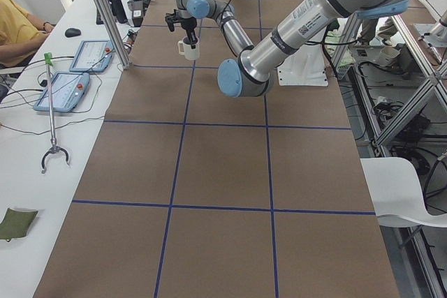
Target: Left arm hands cup to right arm to dump lemon
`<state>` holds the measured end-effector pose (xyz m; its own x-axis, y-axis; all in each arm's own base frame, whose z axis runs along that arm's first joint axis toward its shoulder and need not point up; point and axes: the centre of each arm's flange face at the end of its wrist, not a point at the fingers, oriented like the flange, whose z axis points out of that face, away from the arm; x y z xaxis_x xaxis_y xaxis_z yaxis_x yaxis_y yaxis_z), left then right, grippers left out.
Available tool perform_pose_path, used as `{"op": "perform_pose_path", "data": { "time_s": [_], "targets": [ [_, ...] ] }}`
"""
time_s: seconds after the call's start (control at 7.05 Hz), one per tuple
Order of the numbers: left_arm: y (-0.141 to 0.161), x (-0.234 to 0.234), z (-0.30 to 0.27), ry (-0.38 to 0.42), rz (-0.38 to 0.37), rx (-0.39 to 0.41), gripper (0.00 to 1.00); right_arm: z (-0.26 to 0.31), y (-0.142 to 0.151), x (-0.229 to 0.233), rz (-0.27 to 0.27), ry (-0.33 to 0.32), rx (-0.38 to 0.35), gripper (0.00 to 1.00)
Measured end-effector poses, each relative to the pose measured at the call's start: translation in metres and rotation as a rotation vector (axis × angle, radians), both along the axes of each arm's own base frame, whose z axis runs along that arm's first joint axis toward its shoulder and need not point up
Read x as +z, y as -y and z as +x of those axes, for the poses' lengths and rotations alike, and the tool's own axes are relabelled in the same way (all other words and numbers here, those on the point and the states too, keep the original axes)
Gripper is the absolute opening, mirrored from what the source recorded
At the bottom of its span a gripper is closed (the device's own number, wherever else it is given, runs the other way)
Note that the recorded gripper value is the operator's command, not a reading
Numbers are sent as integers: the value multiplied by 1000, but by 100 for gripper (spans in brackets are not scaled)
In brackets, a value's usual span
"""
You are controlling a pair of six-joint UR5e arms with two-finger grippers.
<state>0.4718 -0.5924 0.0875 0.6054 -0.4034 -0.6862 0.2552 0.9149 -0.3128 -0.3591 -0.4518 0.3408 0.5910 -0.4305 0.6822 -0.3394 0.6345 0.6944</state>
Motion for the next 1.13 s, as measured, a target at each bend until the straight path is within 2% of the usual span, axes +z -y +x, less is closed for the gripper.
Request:
{"op": "perform_pose_path", "data": {
  "time_s": [0.14, 0.57, 0.85, 1.13],
  "targets": [
    [0, -5, 0, -4, 1, -4, 0, -29, -23, -17, 34, 19, 42, 99],
    [0, -13, 1, -6, -4, -13, 0, -98, -77, -60, 94, 75, 131, 99],
    [1, -13, 2, -6, -35, -35, 0, -133, -93, -87, 116, 98, 182, 99],
    [0, -21, 2, -16, -53, -38, 0, -158, -92, -92, 126, 82, 242, 99]
  ]
}}
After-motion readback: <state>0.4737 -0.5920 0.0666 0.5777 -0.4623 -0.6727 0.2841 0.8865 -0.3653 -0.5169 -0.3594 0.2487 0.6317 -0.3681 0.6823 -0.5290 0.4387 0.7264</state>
